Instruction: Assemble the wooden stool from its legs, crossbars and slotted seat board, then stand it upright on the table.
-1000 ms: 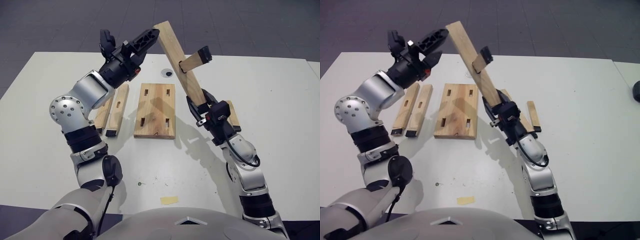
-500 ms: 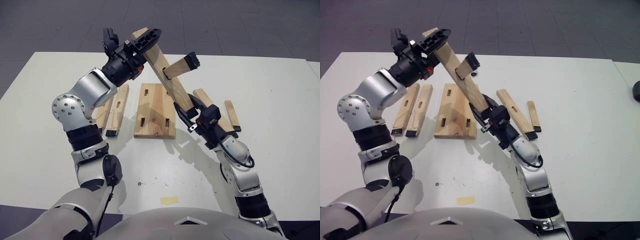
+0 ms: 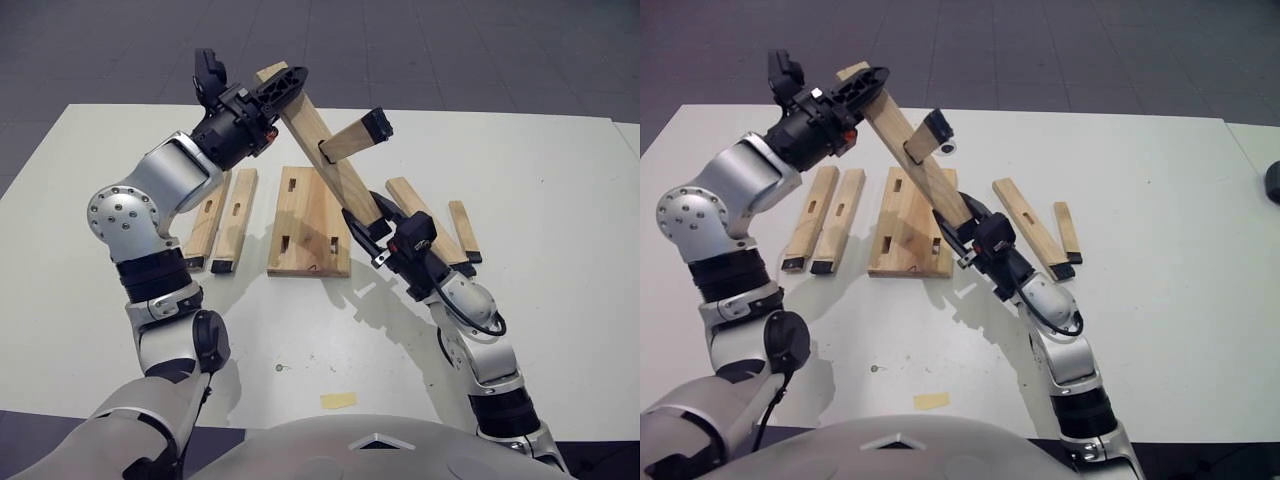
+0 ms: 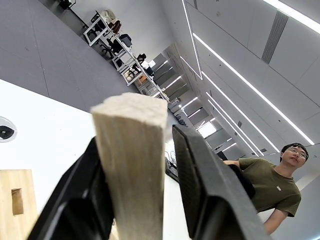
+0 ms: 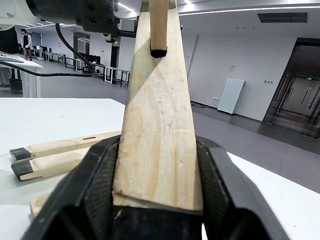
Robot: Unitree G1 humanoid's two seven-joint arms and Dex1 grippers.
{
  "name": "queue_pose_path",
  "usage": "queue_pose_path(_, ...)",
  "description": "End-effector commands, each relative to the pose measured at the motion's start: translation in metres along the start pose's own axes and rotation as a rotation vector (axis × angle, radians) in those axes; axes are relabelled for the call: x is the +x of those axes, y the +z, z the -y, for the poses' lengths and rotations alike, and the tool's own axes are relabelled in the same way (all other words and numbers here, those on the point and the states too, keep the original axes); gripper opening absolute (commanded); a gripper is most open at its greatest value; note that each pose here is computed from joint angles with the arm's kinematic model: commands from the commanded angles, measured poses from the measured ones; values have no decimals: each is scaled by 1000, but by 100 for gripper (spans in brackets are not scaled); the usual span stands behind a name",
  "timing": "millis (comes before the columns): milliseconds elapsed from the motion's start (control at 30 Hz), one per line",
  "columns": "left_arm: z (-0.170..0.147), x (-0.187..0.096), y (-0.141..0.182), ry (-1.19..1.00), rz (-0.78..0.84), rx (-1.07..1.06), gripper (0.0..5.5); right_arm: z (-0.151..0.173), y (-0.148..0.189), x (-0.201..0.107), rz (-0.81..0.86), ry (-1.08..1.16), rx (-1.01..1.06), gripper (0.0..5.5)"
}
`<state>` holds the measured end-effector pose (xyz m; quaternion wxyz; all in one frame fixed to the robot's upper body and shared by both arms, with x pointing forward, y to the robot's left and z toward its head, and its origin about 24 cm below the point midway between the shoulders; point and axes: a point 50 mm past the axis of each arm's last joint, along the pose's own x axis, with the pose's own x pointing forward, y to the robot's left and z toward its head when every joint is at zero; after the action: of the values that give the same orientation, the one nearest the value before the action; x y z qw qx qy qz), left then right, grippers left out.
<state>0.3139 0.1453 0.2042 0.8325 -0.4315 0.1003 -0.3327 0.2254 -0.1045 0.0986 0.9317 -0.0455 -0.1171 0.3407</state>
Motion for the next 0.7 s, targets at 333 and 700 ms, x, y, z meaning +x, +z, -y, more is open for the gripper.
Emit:
queue_pose_path(333, 20, -3, 10, -130, 50, 0, 110, -2, 0, -1, -20, -3, 11, 240)
queue_pose_path(700, 20, -34, 52, 109, 389, 379, 104, 26, -45, -27, -385, -237, -41, 417)
